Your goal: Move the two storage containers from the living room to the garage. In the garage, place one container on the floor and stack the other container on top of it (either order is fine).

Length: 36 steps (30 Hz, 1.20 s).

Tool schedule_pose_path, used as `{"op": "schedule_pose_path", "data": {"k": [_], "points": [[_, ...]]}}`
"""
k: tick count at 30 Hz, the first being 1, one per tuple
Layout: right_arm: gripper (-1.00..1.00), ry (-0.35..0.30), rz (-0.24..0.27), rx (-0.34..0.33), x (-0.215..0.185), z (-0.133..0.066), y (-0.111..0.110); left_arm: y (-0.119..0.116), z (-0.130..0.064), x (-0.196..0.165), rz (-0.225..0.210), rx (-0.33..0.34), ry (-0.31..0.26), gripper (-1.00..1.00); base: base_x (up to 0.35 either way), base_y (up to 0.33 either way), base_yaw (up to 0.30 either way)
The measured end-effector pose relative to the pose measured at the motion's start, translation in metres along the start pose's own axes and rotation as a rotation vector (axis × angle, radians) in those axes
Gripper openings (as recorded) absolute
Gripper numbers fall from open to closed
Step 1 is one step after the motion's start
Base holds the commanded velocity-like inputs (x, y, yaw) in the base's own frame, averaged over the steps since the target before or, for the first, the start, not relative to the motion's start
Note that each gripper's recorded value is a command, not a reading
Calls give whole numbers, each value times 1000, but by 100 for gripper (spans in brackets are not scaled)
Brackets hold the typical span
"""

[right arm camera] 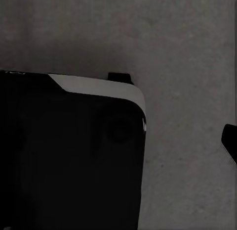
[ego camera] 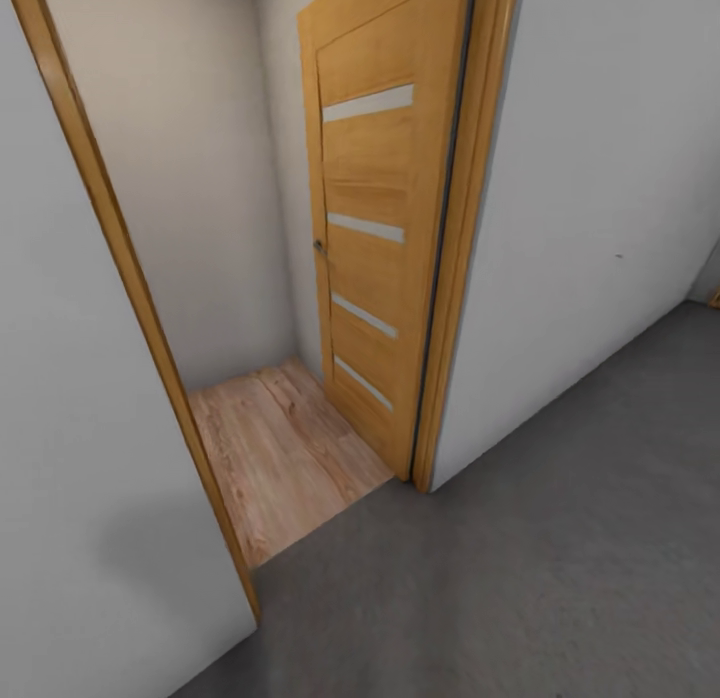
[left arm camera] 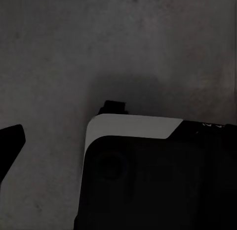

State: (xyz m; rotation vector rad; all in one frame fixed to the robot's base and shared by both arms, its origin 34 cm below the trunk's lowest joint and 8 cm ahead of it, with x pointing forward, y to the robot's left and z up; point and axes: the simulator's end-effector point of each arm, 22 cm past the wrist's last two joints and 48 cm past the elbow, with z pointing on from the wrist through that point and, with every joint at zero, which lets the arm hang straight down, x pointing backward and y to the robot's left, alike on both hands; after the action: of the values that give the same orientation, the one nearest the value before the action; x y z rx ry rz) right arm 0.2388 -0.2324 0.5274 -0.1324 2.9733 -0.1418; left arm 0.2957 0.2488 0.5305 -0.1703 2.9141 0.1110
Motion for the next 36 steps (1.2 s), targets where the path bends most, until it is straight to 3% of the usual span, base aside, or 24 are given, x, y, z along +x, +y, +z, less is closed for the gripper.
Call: {"op": "schedule_pose_path", "data": {"k": [24, 36], "points": [[100, -3, 0, -1, -1, 0, 1, -1, 0, 0, 0, 1, 0, 100, 320, 0, -2], [100, -1, 6, 0, 0, 0, 1, -1, 0, 0, 0, 1, -1, 100, 320, 0, -207]]}}
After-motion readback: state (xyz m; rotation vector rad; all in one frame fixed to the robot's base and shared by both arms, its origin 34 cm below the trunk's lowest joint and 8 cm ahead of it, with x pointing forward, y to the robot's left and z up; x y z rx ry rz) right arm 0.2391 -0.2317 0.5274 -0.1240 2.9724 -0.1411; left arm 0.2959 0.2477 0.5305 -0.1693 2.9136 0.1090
